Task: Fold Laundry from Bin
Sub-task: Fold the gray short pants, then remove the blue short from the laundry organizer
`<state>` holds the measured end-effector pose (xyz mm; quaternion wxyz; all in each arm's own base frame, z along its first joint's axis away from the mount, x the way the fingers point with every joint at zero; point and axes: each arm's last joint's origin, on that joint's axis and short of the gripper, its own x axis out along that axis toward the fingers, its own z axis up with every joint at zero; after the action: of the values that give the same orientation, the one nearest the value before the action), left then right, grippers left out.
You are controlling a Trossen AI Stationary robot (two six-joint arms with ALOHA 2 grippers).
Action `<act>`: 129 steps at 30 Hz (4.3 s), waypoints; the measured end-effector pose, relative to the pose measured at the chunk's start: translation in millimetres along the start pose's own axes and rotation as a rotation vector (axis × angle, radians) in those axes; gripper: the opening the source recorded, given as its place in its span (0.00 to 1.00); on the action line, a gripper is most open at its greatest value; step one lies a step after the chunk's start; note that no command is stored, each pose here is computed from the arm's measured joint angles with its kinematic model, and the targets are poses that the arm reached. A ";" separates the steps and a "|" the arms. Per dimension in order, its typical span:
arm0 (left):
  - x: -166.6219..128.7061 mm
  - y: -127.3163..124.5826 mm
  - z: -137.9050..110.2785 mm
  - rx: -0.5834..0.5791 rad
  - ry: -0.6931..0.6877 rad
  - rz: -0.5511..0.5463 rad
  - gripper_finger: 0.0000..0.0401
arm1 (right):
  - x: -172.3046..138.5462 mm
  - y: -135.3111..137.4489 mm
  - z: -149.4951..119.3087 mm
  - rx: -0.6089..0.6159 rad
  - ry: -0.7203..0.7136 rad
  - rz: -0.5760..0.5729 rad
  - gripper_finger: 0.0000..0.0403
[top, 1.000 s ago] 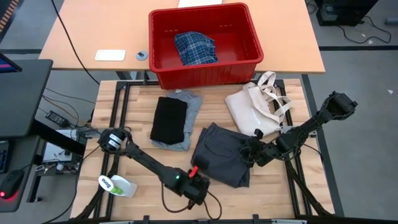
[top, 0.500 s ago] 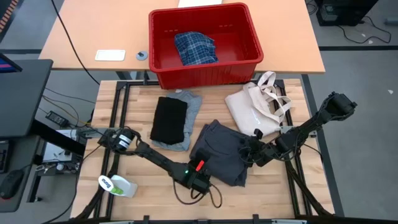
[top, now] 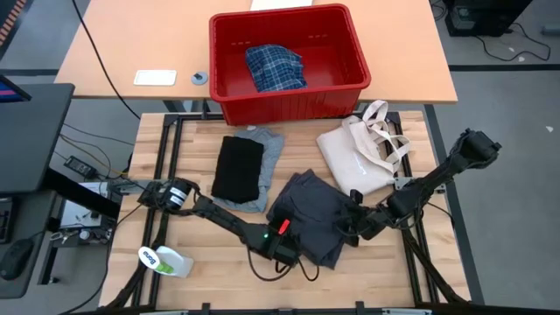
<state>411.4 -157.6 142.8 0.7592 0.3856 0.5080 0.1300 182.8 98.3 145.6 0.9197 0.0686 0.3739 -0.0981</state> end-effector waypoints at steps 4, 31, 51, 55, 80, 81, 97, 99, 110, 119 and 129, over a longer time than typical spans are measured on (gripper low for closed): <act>-18.1 14.2 8.1 0.002 -0.017 0.002 0.12 | -24.9 15.2 26.9 -0.042 0.019 0.037 0.44; -62.1 176.1 0.9 -0.534 0.003 0.001 0.12 | 15.9 109.9 -1.2 -0.162 -0.330 0.266 0.43; -93.3 240.6 -44.5 -0.267 0.244 0.311 0.12 | 43.8 48.5 36.5 -0.206 -0.324 0.010 0.43; -82.5 268.1 -60.6 -0.367 0.273 0.307 0.12 | 45.9 44.7 39.5 -0.215 -0.322 0.005 0.43; -48.8 253.1 -84.1 -0.437 0.366 0.402 0.12 | 41.5 51.4 35.7 -0.217 -0.319 0.045 0.43; -45.2 248.3 -91.2 -0.432 0.376 0.410 0.12 | 41.2 51.9 35.5 -0.217 -0.320 0.049 0.43; -68.2 137.1 -178.0 -0.524 0.166 0.047 0.19 | 42.8 50.7 37.9 -0.184 -0.309 0.100 0.43; -63.8 119.9 -182.4 -0.482 0.205 0.022 0.19 | 42.8 51.2 37.9 -0.184 -0.307 0.110 0.43; -70.6 92.5 -184.5 -0.457 0.242 -0.016 0.50 | 43.6 50.6 38.1 -0.191 -0.295 0.129 0.43; -136.1 138.0 -133.1 -0.843 0.059 -0.359 0.76 | 33.0 46.4 41.6 -0.203 -0.276 0.129 0.43; -98.1 145.6 -144.6 -0.899 -0.006 0.199 0.76 | 6.9 37.4 55.5 -0.228 -0.325 0.119 0.43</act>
<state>269.6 -52.5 286.1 0.8364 0.0651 0.3594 0.4088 233.8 122.6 182.2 0.9739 -0.0308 0.2245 -0.0105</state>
